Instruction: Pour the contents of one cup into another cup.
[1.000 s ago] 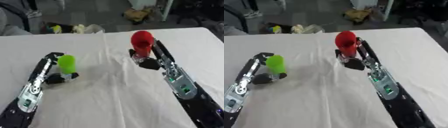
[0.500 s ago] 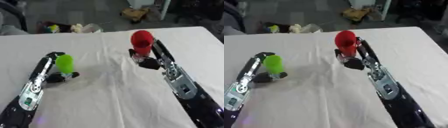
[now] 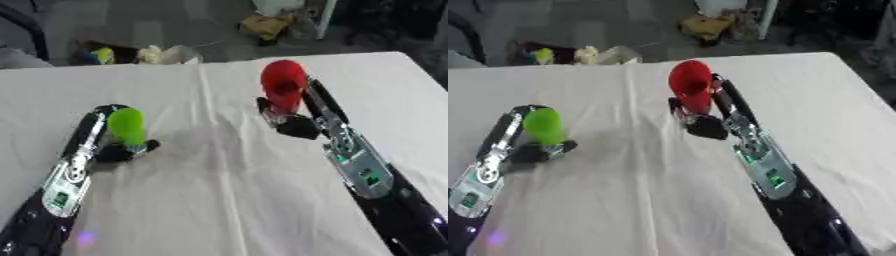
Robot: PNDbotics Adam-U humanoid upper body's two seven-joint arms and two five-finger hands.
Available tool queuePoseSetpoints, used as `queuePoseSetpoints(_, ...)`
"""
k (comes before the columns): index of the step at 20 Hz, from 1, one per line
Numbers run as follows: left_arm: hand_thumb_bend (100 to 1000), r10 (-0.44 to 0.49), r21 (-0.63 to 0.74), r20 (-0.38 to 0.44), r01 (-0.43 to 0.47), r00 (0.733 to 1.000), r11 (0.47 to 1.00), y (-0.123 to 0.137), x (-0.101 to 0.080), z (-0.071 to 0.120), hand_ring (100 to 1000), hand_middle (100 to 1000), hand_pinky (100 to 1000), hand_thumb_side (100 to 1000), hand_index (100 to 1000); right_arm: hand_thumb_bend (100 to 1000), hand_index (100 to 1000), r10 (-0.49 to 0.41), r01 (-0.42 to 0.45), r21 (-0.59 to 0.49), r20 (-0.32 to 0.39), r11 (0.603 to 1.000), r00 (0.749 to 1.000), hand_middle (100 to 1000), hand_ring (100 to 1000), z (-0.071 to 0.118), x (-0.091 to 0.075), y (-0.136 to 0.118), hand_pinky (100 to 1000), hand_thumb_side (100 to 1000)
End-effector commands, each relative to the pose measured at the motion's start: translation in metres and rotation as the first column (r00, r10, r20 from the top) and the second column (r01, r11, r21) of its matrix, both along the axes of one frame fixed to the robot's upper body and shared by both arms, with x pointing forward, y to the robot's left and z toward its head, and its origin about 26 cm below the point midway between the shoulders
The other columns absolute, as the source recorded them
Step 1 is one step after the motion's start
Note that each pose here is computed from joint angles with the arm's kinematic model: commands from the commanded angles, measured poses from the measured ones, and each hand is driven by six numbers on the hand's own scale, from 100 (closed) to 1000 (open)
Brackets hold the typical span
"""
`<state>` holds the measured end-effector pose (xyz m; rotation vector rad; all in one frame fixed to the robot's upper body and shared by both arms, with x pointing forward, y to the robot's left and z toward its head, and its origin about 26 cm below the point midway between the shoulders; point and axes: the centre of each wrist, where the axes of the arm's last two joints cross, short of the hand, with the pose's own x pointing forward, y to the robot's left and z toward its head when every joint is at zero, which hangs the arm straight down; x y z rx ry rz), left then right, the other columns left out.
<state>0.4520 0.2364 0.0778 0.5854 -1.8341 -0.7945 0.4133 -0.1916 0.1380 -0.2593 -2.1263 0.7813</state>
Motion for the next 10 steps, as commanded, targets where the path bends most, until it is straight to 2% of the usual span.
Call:
queuePoseSetpoints(1,791,-0.011,-0.021,0.011,0.011,1.000,1.000,-0.0052,0.0034,0.0051,579,487,669,440,733,100,633,0.013,-0.013,0.007,0.045,1.000,0.999,448,857,0.0155,0.0007,0.0020,977,310)
queuePoseSetpoints(5,747,-0.019,-0.026,-0.004,0.019,1.000,0.999,-0.0070,0.0034,0.0014,537,430,655,434,700,100,633,0.014,-0.014,0.008,0.045,1.000,0.999,446,857,0.0156,0.0008,0.0032,976,310)
queuePoseSetpoints(6,689,-0.020,-0.029,-0.007,0.019,1.000,0.999,-0.0071,0.0033,0.0006,518,398,650,423,677,100,633,0.014,-0.014,0.009,0.045,1.000,0.999,444,857,0.0156,0.0010,0.0038,976,309)
queuePoseSetpoints(7,681,-0.020,-0.031,-0.010,0.019,1.000,0.999,-0.0070,0.0032,0.0000,515,395,649,422,674,100,633,0.013,-0.014,0.009,0.045,1.000,0.999,444,857,0.0154,0.0012,0.0042,976,309)
queuePoseSetpoints(8,622,-0.018,-0.034,-0.012,0.018,1.000,0.999,-0.0067,0.0030,-0.0005,494,365,643,412,652,100,633,0.013,-0.013,0.009,0.044,1.000,0.999,443,857,0.0151,0.0013,0.0044,976,309)
queuePoseSetpoints(10,558,-0.015,-0.041,-0.016,0.014,1.000,0.999,-0.0060,0.0028,-0.0012,472,335,637,399,626,100,633,0.012,-0.012,0.009,0.044,1.000,0.999,443,857,0.0147,0.0015,0.0046,976,309)
